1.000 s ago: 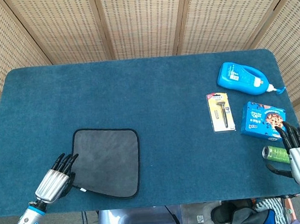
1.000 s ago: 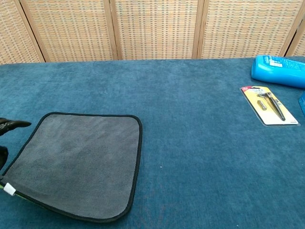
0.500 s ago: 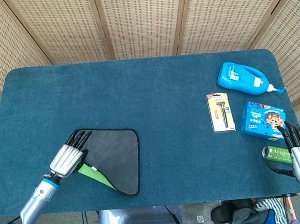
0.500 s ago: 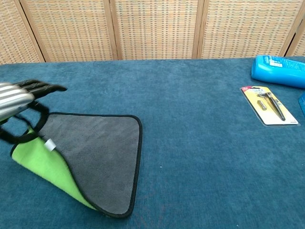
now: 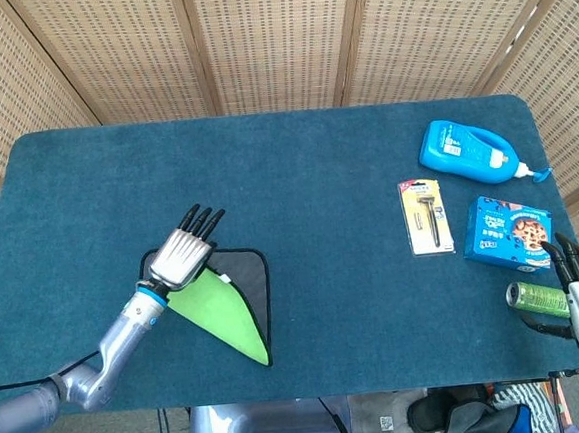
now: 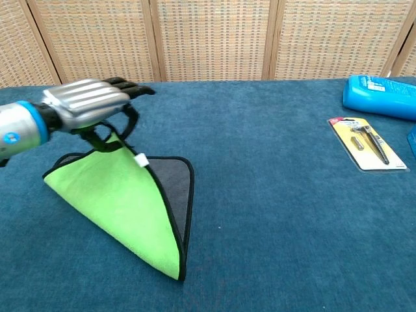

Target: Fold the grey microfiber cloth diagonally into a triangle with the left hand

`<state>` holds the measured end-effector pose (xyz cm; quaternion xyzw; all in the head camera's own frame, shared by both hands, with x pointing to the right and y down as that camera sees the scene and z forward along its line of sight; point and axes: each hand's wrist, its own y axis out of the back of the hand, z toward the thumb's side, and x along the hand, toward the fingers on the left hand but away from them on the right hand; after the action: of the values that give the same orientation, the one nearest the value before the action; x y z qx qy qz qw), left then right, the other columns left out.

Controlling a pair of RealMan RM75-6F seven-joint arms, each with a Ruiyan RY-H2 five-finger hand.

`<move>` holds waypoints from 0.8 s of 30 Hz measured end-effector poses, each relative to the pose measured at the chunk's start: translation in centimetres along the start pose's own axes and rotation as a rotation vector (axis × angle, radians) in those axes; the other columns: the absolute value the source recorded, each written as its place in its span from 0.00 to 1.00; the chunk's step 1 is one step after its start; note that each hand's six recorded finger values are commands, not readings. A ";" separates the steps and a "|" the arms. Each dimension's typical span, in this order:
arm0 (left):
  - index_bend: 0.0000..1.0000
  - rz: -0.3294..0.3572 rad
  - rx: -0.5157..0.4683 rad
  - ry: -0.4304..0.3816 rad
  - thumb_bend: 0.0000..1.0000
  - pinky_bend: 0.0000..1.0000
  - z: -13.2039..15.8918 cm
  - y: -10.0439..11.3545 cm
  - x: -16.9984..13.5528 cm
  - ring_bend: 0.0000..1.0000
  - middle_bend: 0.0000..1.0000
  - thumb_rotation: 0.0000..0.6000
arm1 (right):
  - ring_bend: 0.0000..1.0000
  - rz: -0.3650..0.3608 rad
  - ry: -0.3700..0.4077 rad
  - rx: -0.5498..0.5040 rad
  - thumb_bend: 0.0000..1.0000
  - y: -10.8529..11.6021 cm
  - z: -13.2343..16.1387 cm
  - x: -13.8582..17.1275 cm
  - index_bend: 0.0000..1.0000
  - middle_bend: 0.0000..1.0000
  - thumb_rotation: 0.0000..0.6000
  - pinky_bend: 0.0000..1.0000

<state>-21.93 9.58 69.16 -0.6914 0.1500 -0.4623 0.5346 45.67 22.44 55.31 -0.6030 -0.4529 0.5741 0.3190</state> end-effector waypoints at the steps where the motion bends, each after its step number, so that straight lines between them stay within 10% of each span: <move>1: 0.66 0.000 0.003 -0.008 0.49 0.00 0.4 0.0 0.5 0.00 0.00 1.00 | 0.00 0.000 -0.003 -0.003 0.00 0.0 -0.1 -0.1 0.05 0.00 1.00 0.00; 24: 0.66 0.006 0.049 -0.092 0.49 0.00 4.6 -0.6 2.9 0.00 0.00 1.00 | 0.00 -0.008 0.006 -0.016 0.00 0.3 0.0 0.1 0.05 0.00 1.00 0.00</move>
<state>-16.93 10.53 71.10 -0.6982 0.1161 -0.4320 0.5590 45.67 22.41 55.01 -0.6053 -0.4591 0.5673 0.3177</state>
